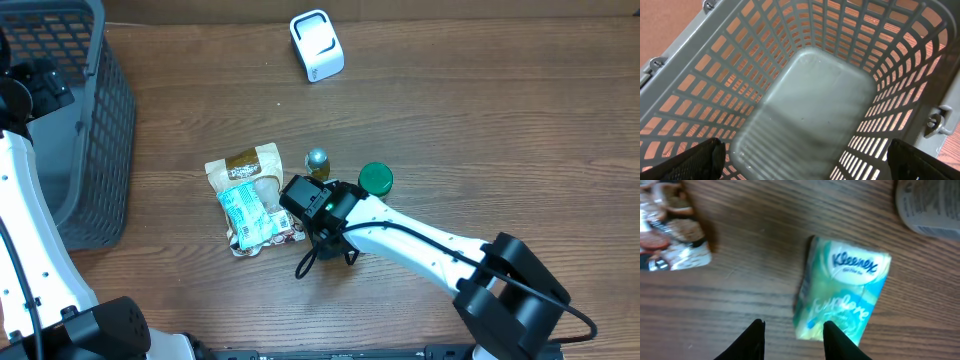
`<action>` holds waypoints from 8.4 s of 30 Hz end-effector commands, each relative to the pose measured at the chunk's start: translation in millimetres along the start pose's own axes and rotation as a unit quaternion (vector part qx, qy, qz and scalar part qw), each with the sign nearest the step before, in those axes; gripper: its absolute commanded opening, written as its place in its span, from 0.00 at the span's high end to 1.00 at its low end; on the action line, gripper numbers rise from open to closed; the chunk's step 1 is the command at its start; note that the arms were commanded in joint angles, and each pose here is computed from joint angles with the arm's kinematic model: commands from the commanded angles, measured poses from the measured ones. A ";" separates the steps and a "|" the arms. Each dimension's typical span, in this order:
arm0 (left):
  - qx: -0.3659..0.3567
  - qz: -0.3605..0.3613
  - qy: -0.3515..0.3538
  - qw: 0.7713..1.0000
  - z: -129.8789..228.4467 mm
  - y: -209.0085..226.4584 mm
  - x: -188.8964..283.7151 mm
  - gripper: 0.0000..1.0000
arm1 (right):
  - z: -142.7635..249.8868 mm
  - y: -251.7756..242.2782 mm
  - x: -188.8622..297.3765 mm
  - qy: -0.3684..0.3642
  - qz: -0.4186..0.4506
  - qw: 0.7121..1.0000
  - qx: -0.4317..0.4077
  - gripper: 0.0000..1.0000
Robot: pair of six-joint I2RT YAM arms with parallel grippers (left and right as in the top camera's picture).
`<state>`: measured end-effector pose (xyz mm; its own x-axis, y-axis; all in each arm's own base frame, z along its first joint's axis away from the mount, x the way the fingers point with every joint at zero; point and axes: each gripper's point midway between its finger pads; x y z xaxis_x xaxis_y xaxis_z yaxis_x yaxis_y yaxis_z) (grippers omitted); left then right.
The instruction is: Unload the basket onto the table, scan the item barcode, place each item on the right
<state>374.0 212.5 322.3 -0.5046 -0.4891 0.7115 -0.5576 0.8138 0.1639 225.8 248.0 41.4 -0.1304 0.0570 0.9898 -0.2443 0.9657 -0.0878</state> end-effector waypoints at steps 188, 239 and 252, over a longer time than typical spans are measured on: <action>-0.008 0.004 -0.008 1.000 -4.8 -1.2 4.6 0.00 | -28.5 65.0 -12.3 -0.103 -0.157 0.978 -0.086 0.67; -0.008 0.005 -0.008 1.000 -4.8 -1.3 4.6 0.00 | -25.4 17.7 4.2 -0.077 -0.475 0.860 -0.173 0.96; -0.008 0.005 -0.008 1.000 -4.7 -1.3 4.5 0.01 | -27.2 11.6 -3.4 -0.084 -0.454 0.867 -0.186 0.96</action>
<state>374.0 212.5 322.3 -0.5046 -0.4891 0.7115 -0.5576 0.8138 0.1639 242.8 275.9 47.9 -0.1465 -0.8139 0.5623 -0.0568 0.5744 0.8166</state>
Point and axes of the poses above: each gripper's point midway between its finger pads, its own x axis back along the fingers, its own y axis along the line the jaws close on, z = x × y, and after that the axes turned 3 degrees about -x, right-handed
